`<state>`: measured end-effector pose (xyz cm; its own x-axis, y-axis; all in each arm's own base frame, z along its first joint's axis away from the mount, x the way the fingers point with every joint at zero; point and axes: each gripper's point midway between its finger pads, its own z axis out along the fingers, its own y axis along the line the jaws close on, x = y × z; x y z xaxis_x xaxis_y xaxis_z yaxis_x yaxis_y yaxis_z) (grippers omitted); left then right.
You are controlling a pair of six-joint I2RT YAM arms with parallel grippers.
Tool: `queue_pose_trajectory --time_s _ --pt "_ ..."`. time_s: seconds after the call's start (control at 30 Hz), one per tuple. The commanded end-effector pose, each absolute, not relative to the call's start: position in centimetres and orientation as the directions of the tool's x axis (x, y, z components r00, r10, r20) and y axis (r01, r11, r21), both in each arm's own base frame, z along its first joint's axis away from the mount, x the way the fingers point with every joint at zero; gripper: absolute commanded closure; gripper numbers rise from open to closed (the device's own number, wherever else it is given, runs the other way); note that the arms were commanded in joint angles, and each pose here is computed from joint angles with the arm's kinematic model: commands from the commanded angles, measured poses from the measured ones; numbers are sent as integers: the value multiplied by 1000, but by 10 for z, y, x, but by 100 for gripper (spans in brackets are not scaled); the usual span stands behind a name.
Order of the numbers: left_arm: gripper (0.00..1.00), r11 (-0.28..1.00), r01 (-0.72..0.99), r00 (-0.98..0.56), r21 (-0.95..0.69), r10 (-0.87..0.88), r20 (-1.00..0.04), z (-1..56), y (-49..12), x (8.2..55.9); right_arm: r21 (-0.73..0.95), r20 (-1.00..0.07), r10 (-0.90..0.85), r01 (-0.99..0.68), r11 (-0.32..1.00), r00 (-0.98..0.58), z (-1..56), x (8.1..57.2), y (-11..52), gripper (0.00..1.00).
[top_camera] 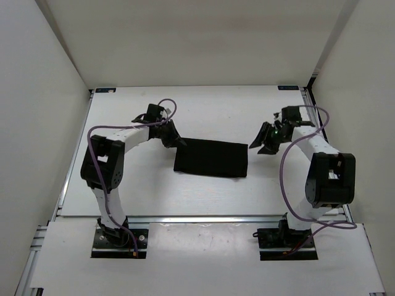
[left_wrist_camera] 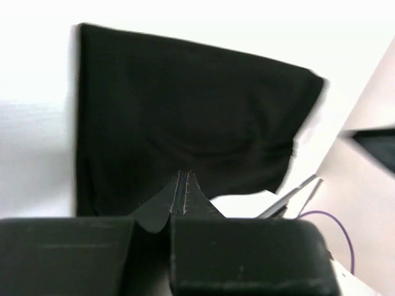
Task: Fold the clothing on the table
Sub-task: Fold the skirt
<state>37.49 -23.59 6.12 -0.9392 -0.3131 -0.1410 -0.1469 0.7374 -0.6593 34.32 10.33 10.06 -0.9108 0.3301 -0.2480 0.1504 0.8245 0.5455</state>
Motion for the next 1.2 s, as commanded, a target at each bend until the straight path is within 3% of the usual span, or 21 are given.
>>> queue_pose_trajectory --time_s 0.0,0.47,0.77,0.9,1.03,1.17 --pt "100 701 -72 -921 -710 -320 -223 106 -227 377 573 -143 338 200 795 -930 67 312 108 45" --pt "100 701 -220 -886 -678 -435 -163 71 -169 367 681 -68 346 210 701 -936 22 300 135 46" --pt "100 740 -221 -895 -635 -412 -168 51 -170 361 736 -19 374 240 633 -927 17 300 145 53" --pt "100 747 -237 -904 -622 -404 -141 32 -175 351 777 18 363 242 581 -932 16 296 158 64" --pt "100 782 -233 -911 -578 -383 -151 20 -174 348 778 38 359 253 575 -933 13 293 160 100" --pt "100 824 -196 -929 -532 -330 -169 11 -181 341 741 23 392 279 611 -920 11 291 142 100"
